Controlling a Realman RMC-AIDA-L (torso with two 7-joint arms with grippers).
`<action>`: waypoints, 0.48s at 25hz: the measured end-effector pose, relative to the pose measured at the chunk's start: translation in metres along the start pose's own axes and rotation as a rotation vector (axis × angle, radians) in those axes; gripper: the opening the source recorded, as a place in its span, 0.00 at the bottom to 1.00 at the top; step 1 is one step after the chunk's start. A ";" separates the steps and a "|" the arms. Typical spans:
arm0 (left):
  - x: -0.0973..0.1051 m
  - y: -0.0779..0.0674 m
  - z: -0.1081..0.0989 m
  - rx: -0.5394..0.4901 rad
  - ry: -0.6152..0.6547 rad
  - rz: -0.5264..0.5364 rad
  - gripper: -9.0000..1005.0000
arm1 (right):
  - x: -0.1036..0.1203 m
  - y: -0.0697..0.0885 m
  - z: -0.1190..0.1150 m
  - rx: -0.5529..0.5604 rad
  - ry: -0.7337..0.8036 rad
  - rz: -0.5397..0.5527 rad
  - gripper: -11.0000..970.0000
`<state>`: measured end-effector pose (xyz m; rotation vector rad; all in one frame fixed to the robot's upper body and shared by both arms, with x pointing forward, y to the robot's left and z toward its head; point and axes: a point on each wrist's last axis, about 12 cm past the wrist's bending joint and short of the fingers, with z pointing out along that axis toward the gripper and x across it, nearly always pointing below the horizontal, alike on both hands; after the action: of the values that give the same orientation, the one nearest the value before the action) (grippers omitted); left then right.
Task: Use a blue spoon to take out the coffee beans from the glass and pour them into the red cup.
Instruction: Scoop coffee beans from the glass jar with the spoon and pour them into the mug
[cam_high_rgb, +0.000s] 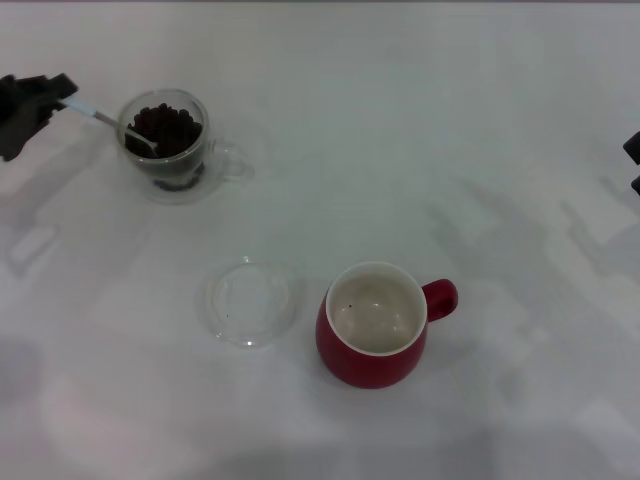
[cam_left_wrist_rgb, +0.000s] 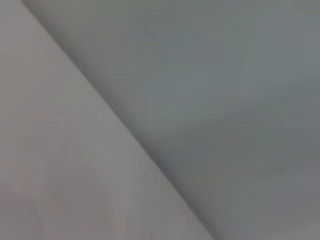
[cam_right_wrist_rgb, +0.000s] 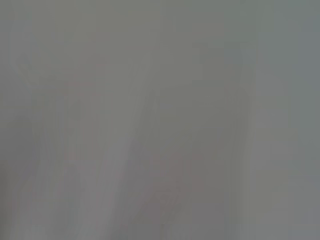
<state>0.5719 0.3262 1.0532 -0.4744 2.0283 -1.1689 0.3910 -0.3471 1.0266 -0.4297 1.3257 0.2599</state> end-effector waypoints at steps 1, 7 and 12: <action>0.002 0.005 -0.009 0.010 -0.035 -0.049 0.13 | 0.000 0.000 0.000 0.000 -0.001 0.000 0.63; 0.008 0.017 -0.028 0.036 -0.121 -0.131 0.13 | -0.001 -0.001 0.003 -0.002 -0.007 -0.004 0.63; 0.009 0.015 -0.036 0.093 -0.154 -0.144 0.13 | -0.001 -0.002 0.006 -0.005 -0.010 -0.005 0.63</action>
<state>0.5400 0.3493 1.0479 -0.6527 1.8244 -1.2661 0.3968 -0.3465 1.0286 -0.4354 1.3140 0.2605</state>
